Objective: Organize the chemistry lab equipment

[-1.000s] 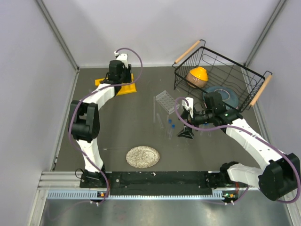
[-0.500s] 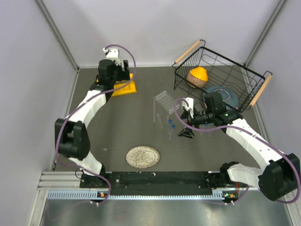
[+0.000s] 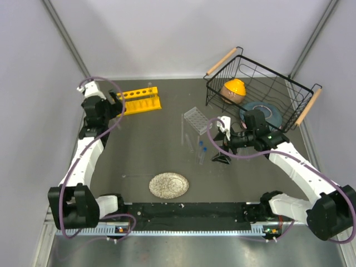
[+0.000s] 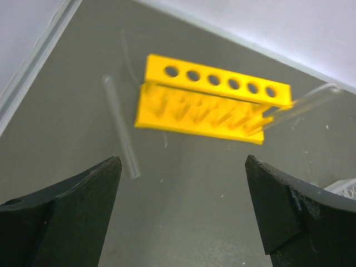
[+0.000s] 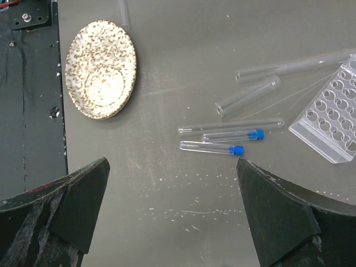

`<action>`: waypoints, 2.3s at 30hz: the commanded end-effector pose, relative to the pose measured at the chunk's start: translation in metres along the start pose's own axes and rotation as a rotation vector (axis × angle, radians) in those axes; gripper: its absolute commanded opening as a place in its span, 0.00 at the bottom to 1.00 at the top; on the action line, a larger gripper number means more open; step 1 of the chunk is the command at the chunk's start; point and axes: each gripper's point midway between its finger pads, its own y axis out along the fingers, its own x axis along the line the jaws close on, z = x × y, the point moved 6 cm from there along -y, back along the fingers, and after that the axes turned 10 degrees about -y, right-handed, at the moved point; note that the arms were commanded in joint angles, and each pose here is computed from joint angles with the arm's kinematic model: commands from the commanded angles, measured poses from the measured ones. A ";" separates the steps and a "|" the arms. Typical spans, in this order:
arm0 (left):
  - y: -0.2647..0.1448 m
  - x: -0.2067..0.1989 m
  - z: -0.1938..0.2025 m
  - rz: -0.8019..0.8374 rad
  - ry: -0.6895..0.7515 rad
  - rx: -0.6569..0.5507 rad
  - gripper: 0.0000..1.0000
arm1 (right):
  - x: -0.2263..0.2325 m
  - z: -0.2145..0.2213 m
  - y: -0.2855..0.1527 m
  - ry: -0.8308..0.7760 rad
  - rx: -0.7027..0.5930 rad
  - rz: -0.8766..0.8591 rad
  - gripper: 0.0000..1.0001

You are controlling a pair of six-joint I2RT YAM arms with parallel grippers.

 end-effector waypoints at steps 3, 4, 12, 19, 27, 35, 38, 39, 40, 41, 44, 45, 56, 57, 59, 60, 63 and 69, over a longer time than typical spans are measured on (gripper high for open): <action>0.010 0.046 0.019 -0.109 -0.248 0.175 0.99 | -0.003 -0.007 -0.006 -0.057 -0.029 0.026 0.99; 0.012 0.046 0.021 -0.114 -0.266 0.208 0.99 | -0.003 -0.007 -0.006 -0.058 -0.029 0.027 0.99; 0.062 0.070 0.052 -0.299 -0.300 0.520 0.91 | -0.004 -0.007 -0.007 -0.062 -0.023 0.039 0.99; 0.091 0.089 0.060 -0.425 -0.243 0.581 0.81 | -0.003 -0.008 -0.007 -0.062 -0.027 0.036 0.99; 0.105 0.102 0.074 -0.523 -0.147 0.626 0.77 | -0.002 -0.008 -0.007 -0.061 -0.030 0.031 0.99; 0.120 0.102 0.083 -0.535 -0.097 0.659 0.70 | -0.002 -0.007 -0.006 -0.057 -0.029 0.026 0.99; 0.125 0.102 0.086 -0.541 -0.082 0.677 0.68 | -0.002 -0.006 -0.006 -0.056 -0.028 0.025 0.99; 0.127 0.102 0.087 -0.540 -0.074 0.678 0.67 | -0.002 -0.006 -0.006 -0.056 -0.028 0.025 0.99; 0.128 0.104 0.092 -0.550 -0.072 0.692 0.66 | -0.003 -0.006 -0.006 -0.054 -0.027 0.025 0.99; 0.129 0.104 0.092 -0.553 -0.069 0.693 0.64 | -0.002 -0.006 -0.006 -0.053 -0.027 0.025 0.99; 0.131 0.108 0.099 -0.566 -0.063 0.711 0.56 | -0.002 -0.006 -0.005 -0.054 -0.027 0.025 0.99; 0.131 0.109 0.101 -0.568 -0.062 0.715 0.53 | -0.003 -0.006 -0.006 -0.054 -0.026 0.027 0.99; 0.124 0.115 0.107 -0.589 -0.038 0.716 0.18 | -0.003 -0.006 -0.006 -0.062 -0.026 0.031 0.99; 0.120 0.117 0.110 -0.595 -0.042 0.723 0.14 | -0.002 -0.006 -0.007 -0.063 -0.025 0.032 0.99; 0.113 0.117 0.112 -0.592 -0.048 0.712 0.11 | -0.002 -0.006 -0.007 -0.067 -0.026 0.032 0.99; 0.109 0.114 0.107 -0.586 -0.058 0.694 0.09 | -0.002 -0.006 -0.007 -0.067 -0.026 0.032 0.99; 0.095 0.110 0.103 -0.565 -0.080 0.664 0.07 | -0.001 -0.007 -0.008 -0.072 -0.028 0.034 0.99; 0.051 0.094 0.088 -0.499 -0.152 0.583 0.06 | 0.002 -0.011 -0.009 -0.075 -0.053 0.021 0.99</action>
